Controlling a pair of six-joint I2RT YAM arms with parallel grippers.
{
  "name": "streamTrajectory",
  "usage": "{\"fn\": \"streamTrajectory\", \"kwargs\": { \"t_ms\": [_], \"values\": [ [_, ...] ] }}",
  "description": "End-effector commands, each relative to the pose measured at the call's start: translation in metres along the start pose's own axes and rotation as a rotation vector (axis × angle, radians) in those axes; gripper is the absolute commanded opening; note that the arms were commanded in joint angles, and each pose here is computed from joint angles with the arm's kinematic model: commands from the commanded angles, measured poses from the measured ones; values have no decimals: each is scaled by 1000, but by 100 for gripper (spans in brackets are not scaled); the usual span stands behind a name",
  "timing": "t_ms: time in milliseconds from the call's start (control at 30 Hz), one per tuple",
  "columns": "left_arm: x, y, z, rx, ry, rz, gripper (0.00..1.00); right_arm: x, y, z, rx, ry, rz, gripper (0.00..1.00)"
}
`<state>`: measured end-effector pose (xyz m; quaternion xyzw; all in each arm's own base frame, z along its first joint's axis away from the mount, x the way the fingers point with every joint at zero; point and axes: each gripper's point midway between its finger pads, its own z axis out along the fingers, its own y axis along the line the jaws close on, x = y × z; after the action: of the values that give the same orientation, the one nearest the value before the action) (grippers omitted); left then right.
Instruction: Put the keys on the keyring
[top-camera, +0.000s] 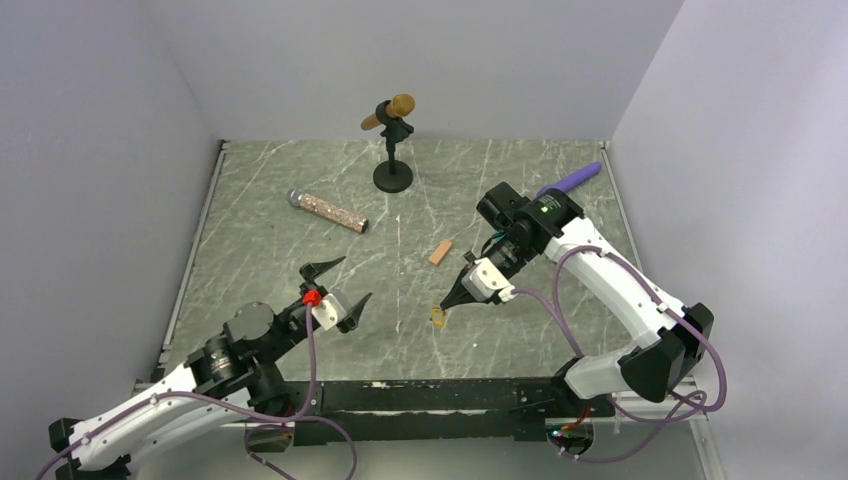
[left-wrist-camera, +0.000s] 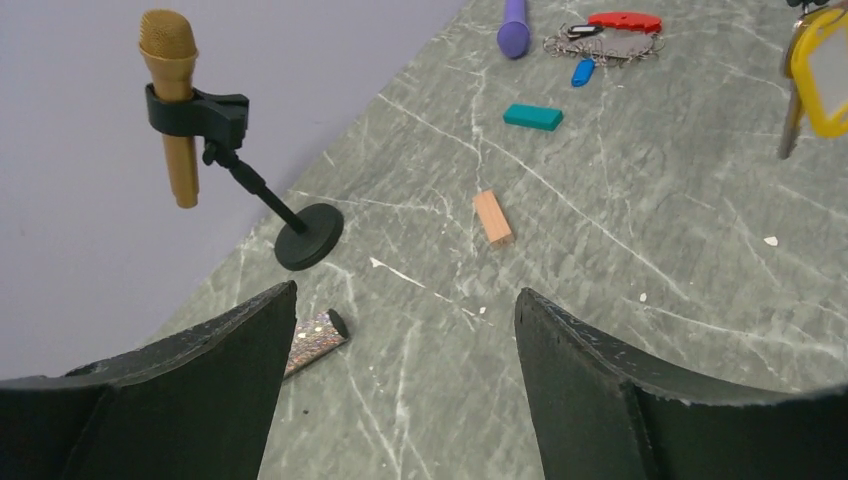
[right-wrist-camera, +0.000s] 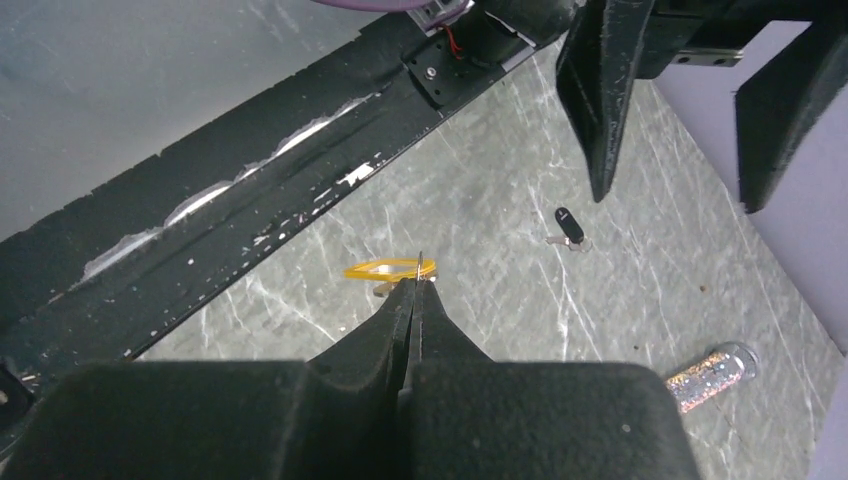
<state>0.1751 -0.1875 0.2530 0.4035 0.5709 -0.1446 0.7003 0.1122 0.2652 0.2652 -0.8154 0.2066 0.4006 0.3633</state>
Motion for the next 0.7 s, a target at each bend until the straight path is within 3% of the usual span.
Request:
{"fn": "streamTrajectory", "kwargs": {
  "t_ms": [0, 333, 467, 667],
  "values": [
    [-7, 14, -12, -10, 33, 99, 84, -21, -5, 1, 12, -57, -21, 0],
    [4, 21, -17, -77, 31, 89, 89, -9, -3, 4, -8, -41, 61, 0],
    [7, 21, -17, -78, 41, 84, 89, 15, -2, -18, 92, 6, 271, 0],
    [8, 19, -16, -65, 39, 91, 91, 75, 31, -67, 316, 250, 660, 0]
  ]
}}
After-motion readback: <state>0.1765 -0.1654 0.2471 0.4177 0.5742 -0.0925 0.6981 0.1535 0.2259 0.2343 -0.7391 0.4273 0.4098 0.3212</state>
